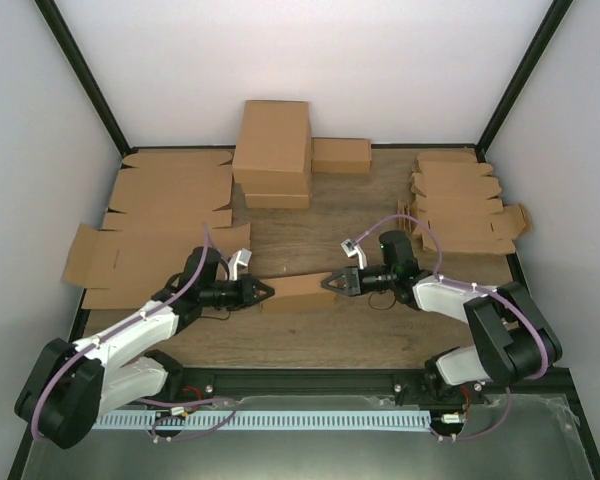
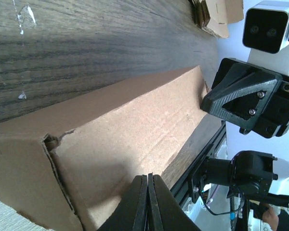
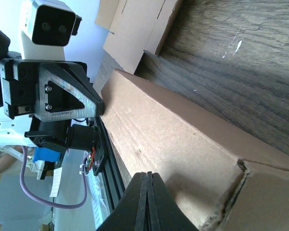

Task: Fold the paper box

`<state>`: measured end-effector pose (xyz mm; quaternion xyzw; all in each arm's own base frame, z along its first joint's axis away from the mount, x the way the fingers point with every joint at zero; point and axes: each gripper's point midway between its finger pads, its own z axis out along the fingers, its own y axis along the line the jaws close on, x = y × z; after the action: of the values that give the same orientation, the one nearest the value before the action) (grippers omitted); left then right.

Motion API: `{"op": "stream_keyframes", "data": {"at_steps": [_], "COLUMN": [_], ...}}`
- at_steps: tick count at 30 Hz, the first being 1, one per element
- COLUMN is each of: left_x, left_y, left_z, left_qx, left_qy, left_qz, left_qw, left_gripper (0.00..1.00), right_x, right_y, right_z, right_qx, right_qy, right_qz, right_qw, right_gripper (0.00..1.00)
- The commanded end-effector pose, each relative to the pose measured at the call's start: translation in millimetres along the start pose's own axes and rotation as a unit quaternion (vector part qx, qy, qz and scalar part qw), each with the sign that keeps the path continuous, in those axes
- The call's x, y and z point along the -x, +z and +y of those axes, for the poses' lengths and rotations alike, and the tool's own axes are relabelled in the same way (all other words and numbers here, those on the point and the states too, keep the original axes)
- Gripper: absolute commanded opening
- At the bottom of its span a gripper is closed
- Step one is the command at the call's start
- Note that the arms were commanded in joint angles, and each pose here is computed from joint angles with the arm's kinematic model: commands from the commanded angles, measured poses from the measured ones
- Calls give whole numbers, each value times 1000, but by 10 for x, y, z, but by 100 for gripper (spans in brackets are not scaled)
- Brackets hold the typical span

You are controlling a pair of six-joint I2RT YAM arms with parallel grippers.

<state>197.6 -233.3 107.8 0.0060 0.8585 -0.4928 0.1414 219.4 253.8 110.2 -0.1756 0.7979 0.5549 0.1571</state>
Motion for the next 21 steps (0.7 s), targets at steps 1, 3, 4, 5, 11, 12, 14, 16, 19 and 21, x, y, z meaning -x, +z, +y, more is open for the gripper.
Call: {"op": "stream_keyframes", "data": {"at_steps": [1, 3, 4, 5, 11, 12, 14, 16, 19, 21], "left_x": [107, 178, 200, 209, 22, -15, -82, -122, -151, -169], "left_y": [-87, -140, -159, -166, -67, -50, -27, -20, -23, -19], "left_z": [-17, -68, -68, -49, 182, 223, 308, 370, 427, 435], "left_qx": [26, 18, 15, 16, 3, 1, 3, 9, 16, 10], "left_qy": [6, 7, 6, 6, -19, -23, -31, -35, -36, -39], "left_qz": [-9, -15, -17, -17, 0, 2, 7, 9, 6, 4], "left_qw": [1000, 1000, 1000, 1000, 1000, 1000, 999, 999, 999, 999], "left_gripper": [4, 4, 4, 4, 4, 4, 4, 4, 4, 4], "right_x": [128, 217, 240, 255, 89, 50, -15, -52, -50, -30], "right_y": [-60, -88, -97, -103, -28, -12, 24, 43, 50, 44], "right_z": [108, 207, 238, 251, 36, -14, -117, -176, -194, -195], "right_qx": [-6, -2, -2, -2, -9, -10, -13, -15, -18, -20], "right_qy": [-13, -26, -30, -32, -12, -5, 7, 15, 13, 12], "right_qz": [-11, -16, -17, -18, -4, -2, 2, 4, 2, -1], "right_qw": [1000, 1000, 999, 999, 1000, 1000, 1000, 1000, 1000, 1000], "right_gripper": [1, 1, 1, 1, 1, 1, 1, 1, 1, 1]}}
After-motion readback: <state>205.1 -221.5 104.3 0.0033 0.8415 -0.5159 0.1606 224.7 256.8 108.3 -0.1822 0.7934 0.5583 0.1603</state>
